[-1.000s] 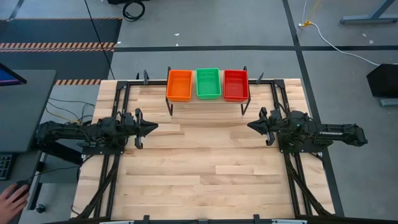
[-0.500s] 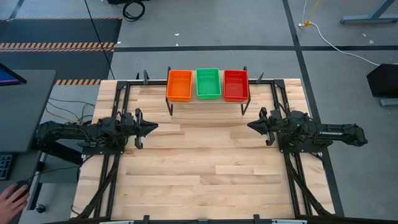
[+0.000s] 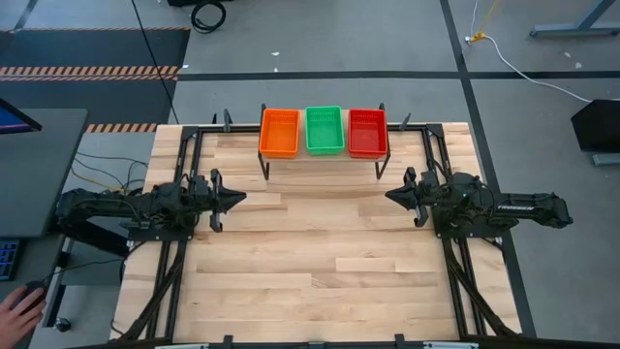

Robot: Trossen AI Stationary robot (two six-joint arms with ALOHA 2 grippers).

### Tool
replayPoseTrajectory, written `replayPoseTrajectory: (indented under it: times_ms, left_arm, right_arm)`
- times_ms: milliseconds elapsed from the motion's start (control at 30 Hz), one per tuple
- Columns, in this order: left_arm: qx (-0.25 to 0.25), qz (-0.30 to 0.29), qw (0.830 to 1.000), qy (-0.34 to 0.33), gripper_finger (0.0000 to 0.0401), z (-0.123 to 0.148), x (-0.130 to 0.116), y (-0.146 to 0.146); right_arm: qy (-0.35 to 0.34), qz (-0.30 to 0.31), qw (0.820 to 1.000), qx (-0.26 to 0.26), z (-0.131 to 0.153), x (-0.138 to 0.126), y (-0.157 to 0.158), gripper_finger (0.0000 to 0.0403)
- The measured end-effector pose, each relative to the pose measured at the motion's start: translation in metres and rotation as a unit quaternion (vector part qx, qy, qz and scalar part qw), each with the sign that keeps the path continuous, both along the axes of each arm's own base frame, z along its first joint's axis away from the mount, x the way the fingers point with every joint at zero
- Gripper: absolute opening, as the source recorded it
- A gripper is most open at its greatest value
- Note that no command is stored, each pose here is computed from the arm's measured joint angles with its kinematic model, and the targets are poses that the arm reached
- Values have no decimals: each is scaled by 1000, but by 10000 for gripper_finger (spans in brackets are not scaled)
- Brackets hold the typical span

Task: Stack baskets on shelf by color
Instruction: Return to Home Position

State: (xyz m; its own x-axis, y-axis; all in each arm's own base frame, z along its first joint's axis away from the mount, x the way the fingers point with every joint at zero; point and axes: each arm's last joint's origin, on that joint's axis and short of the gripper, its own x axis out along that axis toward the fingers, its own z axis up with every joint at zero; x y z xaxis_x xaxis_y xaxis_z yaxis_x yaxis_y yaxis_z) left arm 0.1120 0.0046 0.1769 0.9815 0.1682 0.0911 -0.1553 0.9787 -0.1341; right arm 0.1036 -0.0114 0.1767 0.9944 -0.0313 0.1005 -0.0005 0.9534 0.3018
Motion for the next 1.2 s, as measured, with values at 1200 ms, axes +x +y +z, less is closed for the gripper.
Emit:
replayPoseTrajectory:
  times_ms: [1200]
  left_arm:
    - [0,0,1000,0,36,0,0,0]
  right_arm:
    - [0,0,1000,0,0,0,0,13]
